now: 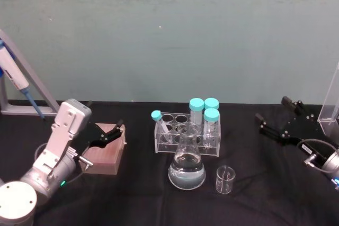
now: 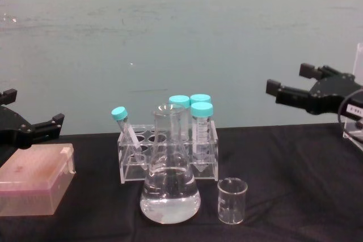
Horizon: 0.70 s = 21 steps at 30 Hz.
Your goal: Place the experimental apparatus aside using one hand.
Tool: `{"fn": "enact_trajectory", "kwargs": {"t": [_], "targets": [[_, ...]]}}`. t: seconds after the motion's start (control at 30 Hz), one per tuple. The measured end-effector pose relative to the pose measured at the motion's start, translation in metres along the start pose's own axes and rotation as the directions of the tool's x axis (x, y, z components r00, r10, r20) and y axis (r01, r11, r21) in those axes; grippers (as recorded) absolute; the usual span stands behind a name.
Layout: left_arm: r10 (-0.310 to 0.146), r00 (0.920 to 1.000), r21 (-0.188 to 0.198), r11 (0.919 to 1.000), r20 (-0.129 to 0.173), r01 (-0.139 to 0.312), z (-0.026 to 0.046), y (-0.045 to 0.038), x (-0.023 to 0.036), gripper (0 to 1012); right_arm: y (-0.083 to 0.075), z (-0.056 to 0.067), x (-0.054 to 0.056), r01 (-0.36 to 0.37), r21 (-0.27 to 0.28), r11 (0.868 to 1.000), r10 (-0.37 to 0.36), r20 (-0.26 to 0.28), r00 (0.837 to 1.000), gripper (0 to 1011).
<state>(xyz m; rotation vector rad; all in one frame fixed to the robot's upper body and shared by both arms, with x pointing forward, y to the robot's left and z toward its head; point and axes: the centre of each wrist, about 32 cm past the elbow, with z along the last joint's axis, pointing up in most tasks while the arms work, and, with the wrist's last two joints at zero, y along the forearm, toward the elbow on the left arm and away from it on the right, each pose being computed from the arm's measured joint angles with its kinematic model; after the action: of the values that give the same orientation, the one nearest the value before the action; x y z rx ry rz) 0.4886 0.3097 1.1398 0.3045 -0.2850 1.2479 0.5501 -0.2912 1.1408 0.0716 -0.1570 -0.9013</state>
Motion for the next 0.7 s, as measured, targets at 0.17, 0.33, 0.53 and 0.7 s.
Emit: {"fn": "enact_trajectory", "kwargs": {"t": [0.17,0.33,0.53,0.7], "targets": [[0.000,1.0000,0.000,1.0000,0.000,0.000,0.0000,0.0000,0.0000,1000,0.001,-0.004,0.001,-0.032,-0.036,0.999,0.031,-0.008,0.999,1003],[0.000,1.0000,0.000,1.0000,0.000,0.000,0.0000,0.0000,0.0000,1000,0.003,-0.006,-0.001,-0.061,-0.058,0.996,0.060,-0.008,0.998,1003],[0.000,1.0000,0.000,1.0000,0.000,0.000,0.0000,0.0000,0.0000,1000,0.003,-0.010,-0.003,-0.111,-0.084,0.990,0.110,-0.006,0.994,1003],[0.000,1.0000,0.000,1.0000,0.000,0.000,0.0000,0.0000,0.0000,1000,0.004,-0.013,-0.006,-0.166,-0.107,0.980,0.167,-0.002,0.986,1003]]}}
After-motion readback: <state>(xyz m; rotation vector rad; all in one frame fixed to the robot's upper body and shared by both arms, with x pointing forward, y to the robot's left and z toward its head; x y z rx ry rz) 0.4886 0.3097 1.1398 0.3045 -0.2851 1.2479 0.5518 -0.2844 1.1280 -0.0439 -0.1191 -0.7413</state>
